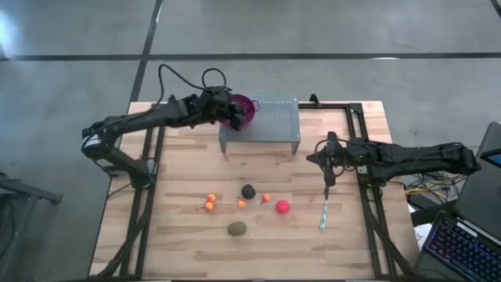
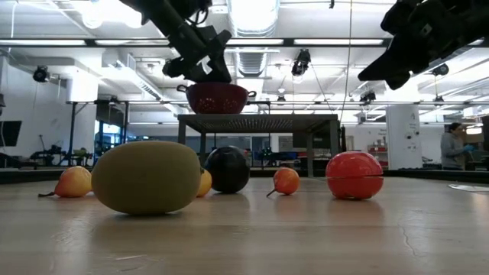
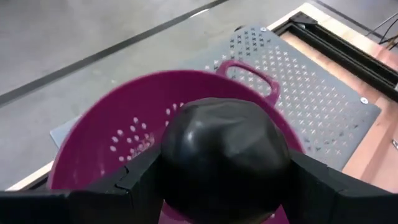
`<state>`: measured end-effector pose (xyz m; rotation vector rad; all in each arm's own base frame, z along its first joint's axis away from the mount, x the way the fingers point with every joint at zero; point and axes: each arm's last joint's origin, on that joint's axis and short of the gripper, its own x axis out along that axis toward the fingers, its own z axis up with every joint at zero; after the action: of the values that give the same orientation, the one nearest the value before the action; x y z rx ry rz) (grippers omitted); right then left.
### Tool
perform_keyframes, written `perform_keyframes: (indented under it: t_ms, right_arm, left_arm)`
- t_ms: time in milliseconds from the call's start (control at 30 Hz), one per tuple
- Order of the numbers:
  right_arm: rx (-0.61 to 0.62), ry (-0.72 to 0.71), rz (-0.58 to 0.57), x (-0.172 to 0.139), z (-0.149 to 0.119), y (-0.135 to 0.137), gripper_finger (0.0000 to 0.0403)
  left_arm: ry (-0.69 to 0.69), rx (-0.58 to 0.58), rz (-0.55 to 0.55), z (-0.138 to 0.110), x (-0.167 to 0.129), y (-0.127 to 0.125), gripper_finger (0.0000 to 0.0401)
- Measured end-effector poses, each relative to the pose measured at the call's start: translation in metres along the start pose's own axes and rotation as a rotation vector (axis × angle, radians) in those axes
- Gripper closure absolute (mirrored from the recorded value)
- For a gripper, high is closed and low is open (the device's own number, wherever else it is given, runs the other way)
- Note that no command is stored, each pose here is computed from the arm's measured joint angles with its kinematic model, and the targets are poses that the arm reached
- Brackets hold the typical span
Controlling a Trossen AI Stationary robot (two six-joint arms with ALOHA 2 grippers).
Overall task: Pick & Place Fruit
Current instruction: Put the black plum into the purple strainer bowl on the shelf
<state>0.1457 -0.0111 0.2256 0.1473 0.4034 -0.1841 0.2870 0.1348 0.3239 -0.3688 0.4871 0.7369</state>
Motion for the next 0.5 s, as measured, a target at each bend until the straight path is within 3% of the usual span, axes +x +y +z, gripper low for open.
perform_keyframes:
  t_ms: [500]
  right_arm:
    - [-0.002,0.009,-0.002,0.0013,-0.0006,0.0,0.0353]
  left_arm:
    - [0.024,0.054,0.03,0.0037,0.0012,-0.0031,0.0144]
